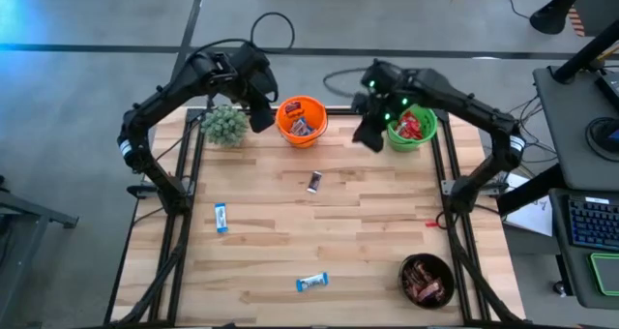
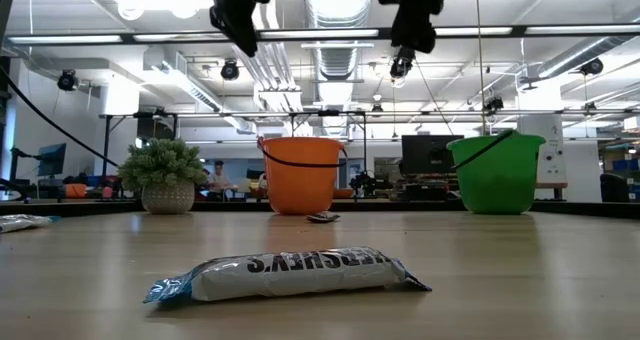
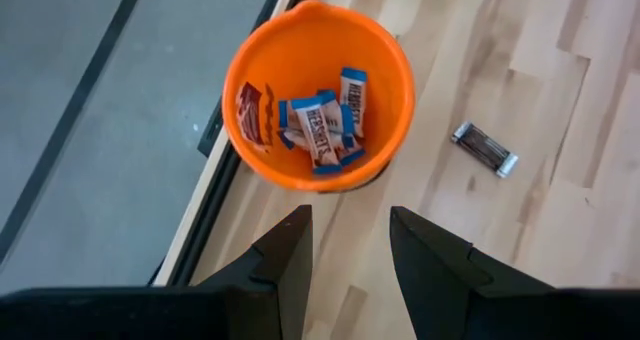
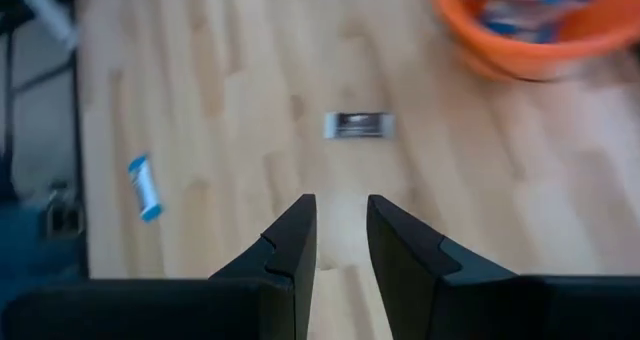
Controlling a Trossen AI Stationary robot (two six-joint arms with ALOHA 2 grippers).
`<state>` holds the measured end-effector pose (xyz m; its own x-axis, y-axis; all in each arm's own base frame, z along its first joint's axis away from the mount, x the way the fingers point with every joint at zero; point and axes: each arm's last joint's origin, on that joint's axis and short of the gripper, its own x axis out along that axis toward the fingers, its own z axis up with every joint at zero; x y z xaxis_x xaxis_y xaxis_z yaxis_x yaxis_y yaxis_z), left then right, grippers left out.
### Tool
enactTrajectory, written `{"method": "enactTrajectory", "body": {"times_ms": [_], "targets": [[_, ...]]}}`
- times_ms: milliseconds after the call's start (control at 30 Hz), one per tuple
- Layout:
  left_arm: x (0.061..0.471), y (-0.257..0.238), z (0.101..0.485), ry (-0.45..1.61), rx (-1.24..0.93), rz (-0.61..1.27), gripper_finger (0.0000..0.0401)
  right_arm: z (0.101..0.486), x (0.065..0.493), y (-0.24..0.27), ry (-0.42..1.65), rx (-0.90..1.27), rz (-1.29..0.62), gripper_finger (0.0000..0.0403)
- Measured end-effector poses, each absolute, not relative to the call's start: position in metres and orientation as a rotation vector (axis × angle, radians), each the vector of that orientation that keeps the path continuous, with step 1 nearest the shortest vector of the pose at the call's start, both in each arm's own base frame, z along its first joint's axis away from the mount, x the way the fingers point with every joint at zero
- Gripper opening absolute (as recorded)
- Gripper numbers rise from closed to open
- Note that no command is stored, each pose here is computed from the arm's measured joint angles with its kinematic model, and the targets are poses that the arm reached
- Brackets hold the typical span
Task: Sort candy
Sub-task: Put the white chocolate into the orange bucket
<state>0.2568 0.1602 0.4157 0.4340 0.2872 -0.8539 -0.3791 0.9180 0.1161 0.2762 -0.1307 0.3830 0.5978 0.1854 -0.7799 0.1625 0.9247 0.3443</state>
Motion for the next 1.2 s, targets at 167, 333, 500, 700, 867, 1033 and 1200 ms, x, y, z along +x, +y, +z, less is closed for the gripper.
{"method": "enactTrajectory", "body": {"times_ms": [167, 333, 500, 700, 867, 1033, 1200], "targets": [[0.247, 0.154, 0.431, 1.050, -0.101, 0.414, 0.0118, 0.384, 0.292, -0.096, 0.941, 0.315, 0.137, 0.0085], [0.237, 0.148, 0.451, 1.024, -0.093, 0.419, 0.0118, 0.383, 0.307, -0.072, 0.927, 0.301, 0.191, 0.0116], [0.224, 0.140, 0.472, 0.991, -0.082, 0.426, 0.0118, 0.371, 0.324, -0.054, 0.969, 0.297, 0.203, 0.0160], [0.211, 0.132, 0.493, 0.917, -0.054, 0.439, 0.0118, 0.344, 0.353, -0.022, 1.049, 0.330, 0.257, 0.0186], [0.201, 0.126, 0.503, 0.878, -0.016, 0.436, 0.0118, 0.324, 0.370, 0.006, 1.103, 0.324, 0.309, 0.0183], [0.199, 0.124, 0.505, 0.878, 0.019, 0.423, 0.0118, 0.307, 0.386, 0.030, 1.115, 0.307, 0.353, 0.0180], [0.199, 0.124, 0.504, 0.885, 0.039, 0.412, 0.0118, 0.288, 0.401, 0.047, 1.120, 0.306, 0.372, 0.0180]]}}
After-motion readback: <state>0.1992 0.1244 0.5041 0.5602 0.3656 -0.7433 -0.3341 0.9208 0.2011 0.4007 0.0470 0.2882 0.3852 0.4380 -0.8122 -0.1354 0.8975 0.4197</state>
